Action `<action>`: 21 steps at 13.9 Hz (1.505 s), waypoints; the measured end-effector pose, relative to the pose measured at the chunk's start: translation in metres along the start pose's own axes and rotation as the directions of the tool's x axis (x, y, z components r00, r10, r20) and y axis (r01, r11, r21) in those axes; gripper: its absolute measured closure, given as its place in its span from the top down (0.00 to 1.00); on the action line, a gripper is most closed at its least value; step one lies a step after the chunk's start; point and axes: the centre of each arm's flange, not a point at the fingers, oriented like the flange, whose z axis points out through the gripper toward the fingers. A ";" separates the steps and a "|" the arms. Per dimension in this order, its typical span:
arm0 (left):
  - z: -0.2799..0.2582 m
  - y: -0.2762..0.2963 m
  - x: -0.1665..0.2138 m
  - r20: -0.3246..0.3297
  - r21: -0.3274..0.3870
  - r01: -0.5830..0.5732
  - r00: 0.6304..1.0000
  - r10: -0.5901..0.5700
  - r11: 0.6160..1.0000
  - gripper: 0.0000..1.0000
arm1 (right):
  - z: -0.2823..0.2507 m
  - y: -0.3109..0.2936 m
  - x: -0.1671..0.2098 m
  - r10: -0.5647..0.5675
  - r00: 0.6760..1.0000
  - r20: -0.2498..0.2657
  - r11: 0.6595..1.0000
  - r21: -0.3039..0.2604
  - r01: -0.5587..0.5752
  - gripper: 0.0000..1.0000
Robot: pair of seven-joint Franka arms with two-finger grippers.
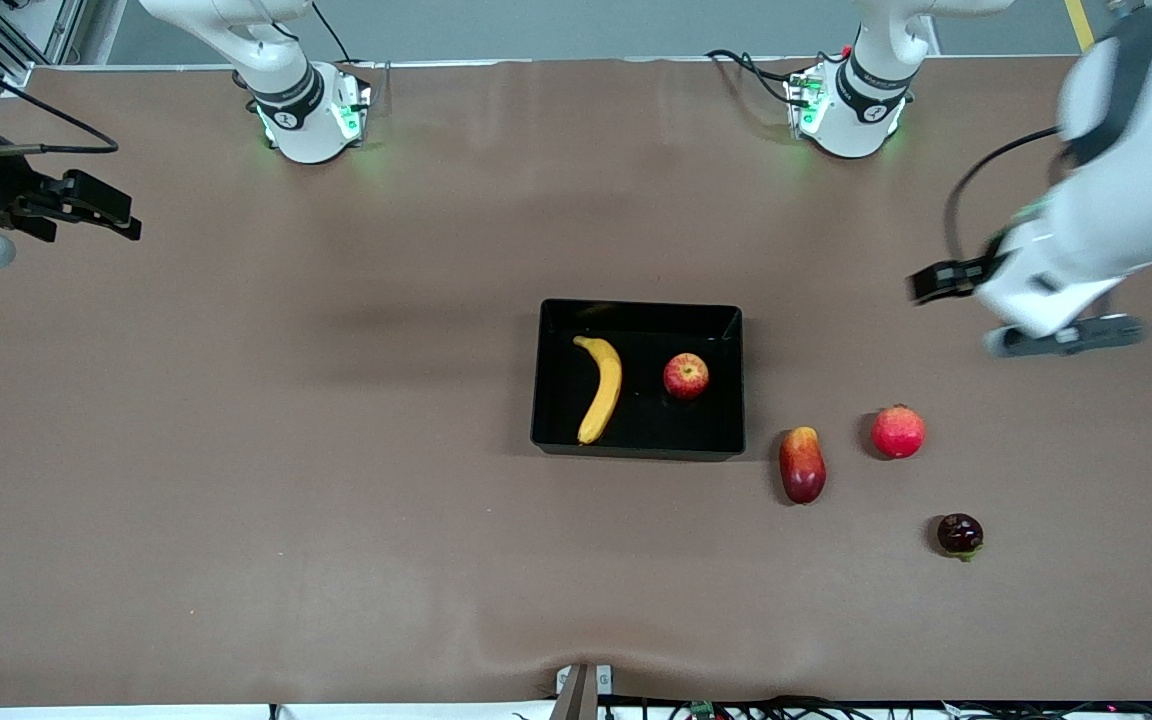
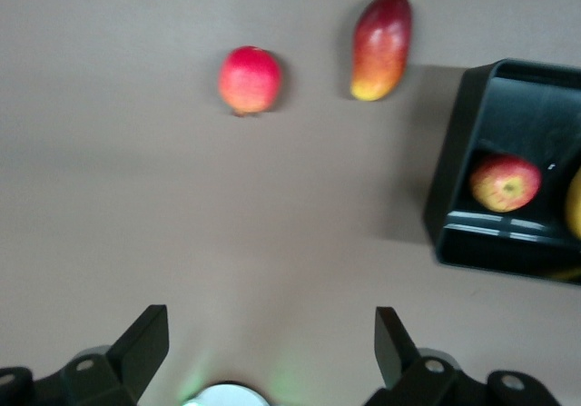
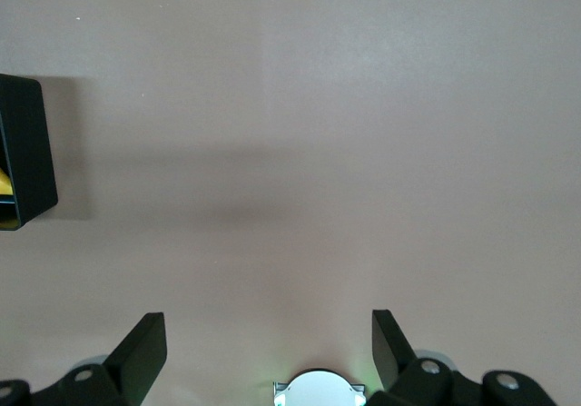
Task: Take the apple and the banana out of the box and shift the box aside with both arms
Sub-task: 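Reach the left gripper into the black tray toward the red apple, then close the left gripper around the red apple in the tray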
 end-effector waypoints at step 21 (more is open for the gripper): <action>0.281 0.238 0.018 0.001 -0.001 0.437 0.899 -0.437 0.899 1.00 | 0.020 -0.003 0.002 -0.005 0.999 0.038 1.000 -0.003 0.005 1.00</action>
